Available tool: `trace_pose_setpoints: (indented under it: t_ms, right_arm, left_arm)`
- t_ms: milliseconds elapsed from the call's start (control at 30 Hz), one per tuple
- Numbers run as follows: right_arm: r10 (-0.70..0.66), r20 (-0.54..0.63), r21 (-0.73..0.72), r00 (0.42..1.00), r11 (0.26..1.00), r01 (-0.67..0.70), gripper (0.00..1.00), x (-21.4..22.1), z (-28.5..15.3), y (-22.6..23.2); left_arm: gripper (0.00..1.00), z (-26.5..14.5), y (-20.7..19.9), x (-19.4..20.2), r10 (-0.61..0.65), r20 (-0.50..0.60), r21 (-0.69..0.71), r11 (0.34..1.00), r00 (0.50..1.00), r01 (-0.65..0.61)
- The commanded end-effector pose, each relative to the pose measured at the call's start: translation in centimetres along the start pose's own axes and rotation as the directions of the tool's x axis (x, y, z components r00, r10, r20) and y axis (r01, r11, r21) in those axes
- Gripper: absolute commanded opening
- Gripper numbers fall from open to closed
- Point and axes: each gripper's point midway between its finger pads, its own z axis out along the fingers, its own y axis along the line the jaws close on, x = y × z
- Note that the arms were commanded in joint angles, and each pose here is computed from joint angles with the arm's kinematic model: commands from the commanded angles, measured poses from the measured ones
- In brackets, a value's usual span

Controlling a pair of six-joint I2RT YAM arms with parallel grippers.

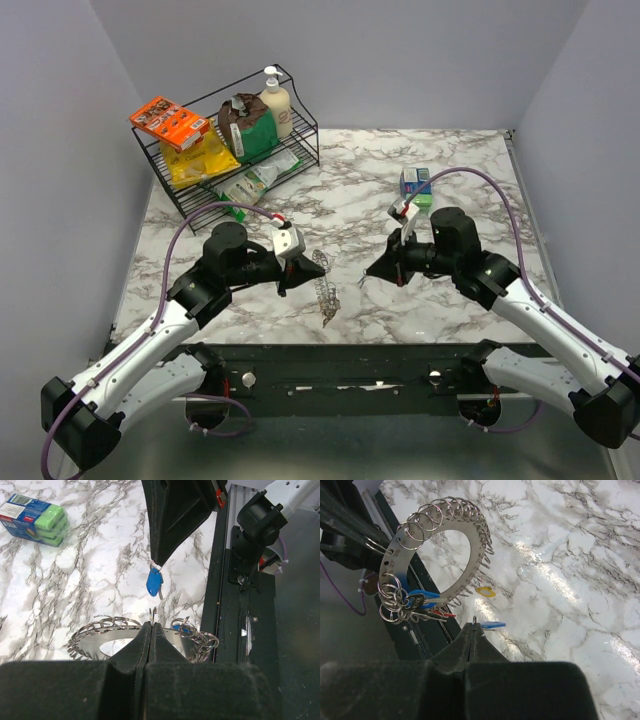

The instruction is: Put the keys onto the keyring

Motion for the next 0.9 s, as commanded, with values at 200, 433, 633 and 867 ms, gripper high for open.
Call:
trace_pose_setpoints:
  t_ms: [200,433,633,867]
  right_arm:
    - [-0.069,0.025,-0.094,0.997,0.993,0.071,0.01,-1.7,-1.0,2.1]
    - [-0.099,0.047,-0.168,0.994,0.980,0.105,0.01,-3.3,-1.2,3.7]
    - [-0.081,0.039,-0.258,0.996,0.962,0.089,0.01,-4.3,-0.9,5.2]
    - [-0.077,0.065,-0.331,0.995,0.939,0.094,0.01,-5.7,-0.6,6.9]
  left_arm:
    - [0.00,0.0,-0.3,-2.7,0.062,0.069,0.018,0.998,0.996,-0.063]
    - [0.00,0.2,-0.2,-2.6,0.048,0.055,0.021,0.999,0.997,-0.049]
    - [0.00,0.1,-0.2,-2.5,0.050,0.058,0.018,0.999,0.997,-0.051]
    - [0.00,0.1,-0.2,-2.3,0.052,0.056,0.017,0.998,0.997,-0.053]
